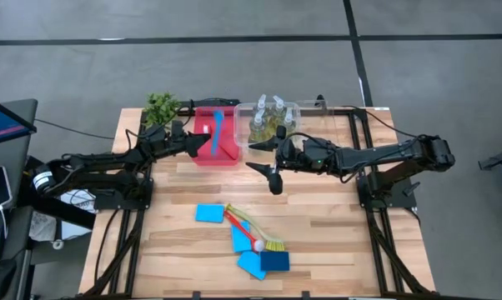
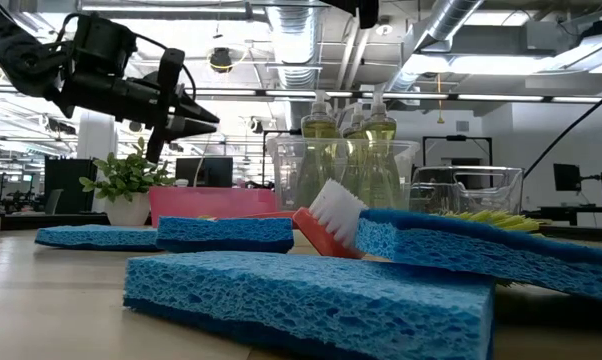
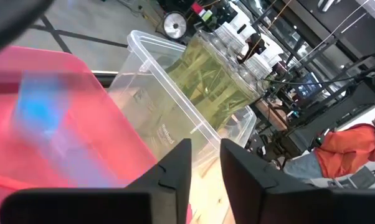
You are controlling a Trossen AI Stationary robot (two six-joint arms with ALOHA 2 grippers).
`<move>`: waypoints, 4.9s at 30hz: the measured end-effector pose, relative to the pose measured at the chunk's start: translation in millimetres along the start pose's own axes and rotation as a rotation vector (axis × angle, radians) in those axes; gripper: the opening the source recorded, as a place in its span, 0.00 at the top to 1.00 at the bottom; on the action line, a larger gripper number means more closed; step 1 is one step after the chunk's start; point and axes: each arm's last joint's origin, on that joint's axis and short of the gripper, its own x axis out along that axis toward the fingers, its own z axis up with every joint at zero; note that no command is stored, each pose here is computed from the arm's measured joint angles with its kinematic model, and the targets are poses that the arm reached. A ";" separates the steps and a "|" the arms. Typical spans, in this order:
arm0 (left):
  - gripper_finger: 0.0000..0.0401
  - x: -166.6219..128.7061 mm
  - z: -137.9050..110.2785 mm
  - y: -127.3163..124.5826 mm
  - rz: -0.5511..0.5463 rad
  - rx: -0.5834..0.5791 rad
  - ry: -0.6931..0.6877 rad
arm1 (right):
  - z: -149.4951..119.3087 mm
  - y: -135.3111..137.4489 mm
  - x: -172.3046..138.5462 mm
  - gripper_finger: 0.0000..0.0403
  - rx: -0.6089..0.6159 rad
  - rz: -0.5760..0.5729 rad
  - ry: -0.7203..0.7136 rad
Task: Pick & Place Kitchen Sink Supplies
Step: Put the blue toilet brush into the red bin, then put the red toilet brush into the red bin
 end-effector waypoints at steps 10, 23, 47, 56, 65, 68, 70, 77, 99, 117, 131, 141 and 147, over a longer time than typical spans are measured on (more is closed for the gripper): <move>0.69 0.0 -0.6 0.5 0.005 -0.001 0.006 | 0.0 0.0 0.0 0.38 0.003 0.000 0.000; 0.69 2.0 -12.8 -14.0 -0.071 0.021 0.075 | -7.3 2.7 -0.7 0.38 0.057 0.005 0.073; 0.69 -33.5 -94.4 -105.0 -0.542 0.571 0.276 | -49.3 58.4 -20.1 0.38 0.123 0.152 0.461; 0.69 -55.2 -119.8 -124.3 -0.429 0.630 0.235 | -56.0 95.2 -42.3 0.38 0.255 0.240 0.571; 0.69 -33.2 -163.9 -154.5 -0.326 0.753 0.306 | -55.6 131.0 -67.7 0.38 0.360 0.330 0.615; 0.69 -22.9 -179.8 -156.0 -0.291 0.793 0.352 | -55.2 138.8 -74.9 0.38 0.385 0.303 0.605; 0.69 -18.6 -190.8 -154.3 -0.263 0.818 0.399 | -54.9 143.6 -79.8 0.38 0.376 0.285 0.590; 0.69 -11.2 -216.1 -144.7 -0.191 0.941 0.525 | -53.7 154.2 -91.0 0.38 0.374 0.281 0.571; 0.70 -9.4 -221.9 -127.7 -0.078 1.056 0.579 | -63.1 150.9 -93.6 0.38 0.302 0.169 0.527; 0.98 -15.4 -226.0 -134.1 -0.103 0.840 0.609 | -71.6 144.8 -91.6 0.38 0.352 0.110 0.537; 0.99 -21.4 -225.2 -160.2 -0.260 0.690 0.479 | -71.5 145.1 -91.7 0.38 0.382 0.104 0.538; 0.99 -20.1 -212.2 -173.2 -0.265 0.598 0.338 | -69.5 146.1 -90.9 0.38 0.400 0.112 0.521; 0.98 -20.4 -211.1 -174.3 -0.273 0.584 0.342 | -69.3 146.2 -90.8 0.38 0.402 0.113 0.519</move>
